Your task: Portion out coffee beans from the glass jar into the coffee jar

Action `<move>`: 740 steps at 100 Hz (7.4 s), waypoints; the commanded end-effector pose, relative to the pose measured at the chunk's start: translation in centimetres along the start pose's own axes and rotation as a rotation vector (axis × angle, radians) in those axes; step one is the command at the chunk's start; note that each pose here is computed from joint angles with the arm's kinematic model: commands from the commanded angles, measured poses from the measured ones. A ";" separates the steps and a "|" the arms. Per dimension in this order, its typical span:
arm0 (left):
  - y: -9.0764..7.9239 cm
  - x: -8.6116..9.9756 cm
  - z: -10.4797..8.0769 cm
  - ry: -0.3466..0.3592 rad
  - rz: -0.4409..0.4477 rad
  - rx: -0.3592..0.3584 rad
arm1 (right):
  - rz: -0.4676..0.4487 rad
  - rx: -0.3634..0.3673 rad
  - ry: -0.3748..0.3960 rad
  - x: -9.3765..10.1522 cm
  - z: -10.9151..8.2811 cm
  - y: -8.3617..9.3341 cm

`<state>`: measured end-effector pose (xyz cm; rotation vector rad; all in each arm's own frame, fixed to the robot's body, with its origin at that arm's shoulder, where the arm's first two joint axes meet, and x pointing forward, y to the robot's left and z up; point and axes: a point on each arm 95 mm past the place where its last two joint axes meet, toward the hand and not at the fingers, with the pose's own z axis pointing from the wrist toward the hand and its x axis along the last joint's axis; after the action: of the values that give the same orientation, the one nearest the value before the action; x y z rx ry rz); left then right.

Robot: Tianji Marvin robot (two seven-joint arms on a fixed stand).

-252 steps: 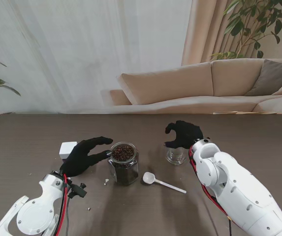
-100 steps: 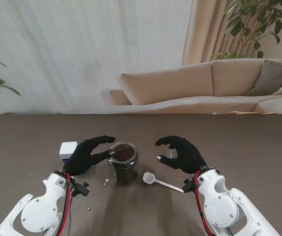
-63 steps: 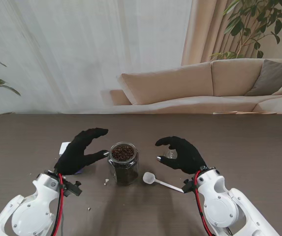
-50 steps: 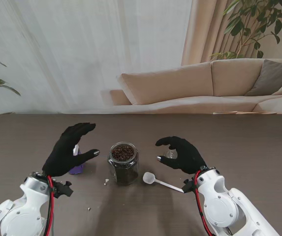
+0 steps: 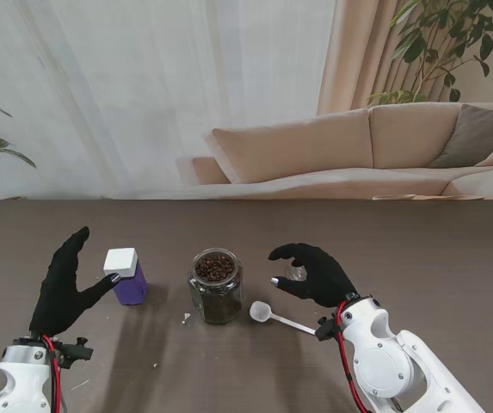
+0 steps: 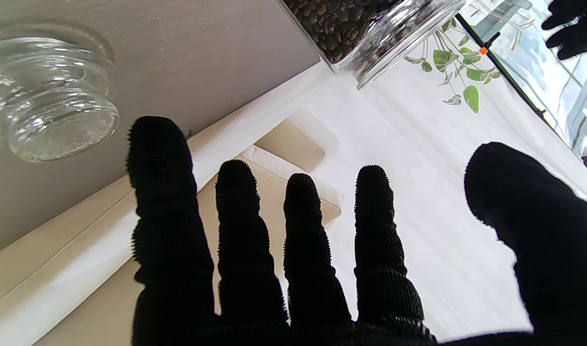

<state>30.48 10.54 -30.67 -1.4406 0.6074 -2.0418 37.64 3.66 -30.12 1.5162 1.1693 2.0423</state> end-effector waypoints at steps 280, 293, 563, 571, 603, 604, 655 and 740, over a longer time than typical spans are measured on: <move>7.1 -12.2 6.8 -0.271 -0.027 -0.252 | 0.031 0.075 -0.042 -1.2 0.3 -1.9; 7.4 -11.9 7.6 -0.263 -0.029 -0.229 | 0.037 0.072 -0.044 -1.2 0.3 -1.8; 8.3 8.1 12.6 0.339 -0.155 -0.411 | -0.252 0.095 0.138 9.9 7.3 9.7; 8.2 8.1 12.5 0.345 -0.154 -0.408 | -0.283 0.109 0.150 10.9 7.5 9.7; 7.4 8.7 12.3 0.371 -0.148 -0.393 | -0.420 0.190 0.152 13.4 8.6 9.1; 7.4 8.7 12.3 0.372 -0.148 -0.394 | -0.423 0.191 0.152 13.5 8.6 9.1; 7.1 8.7 12.0 0.387 -0.144 -0.403 | -0.489 0.190 0.220 13.7 9.5 8.1; 6.9 8.7 11.9 0.370 -0.154 -0.385 | -0.461 0.179 0.239 13.9 9.0 9.7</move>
<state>40.75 -0.56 -25.51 -1.3487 1.1137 -2.4327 42.57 11.27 -13.41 0.9585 1.6746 1.8913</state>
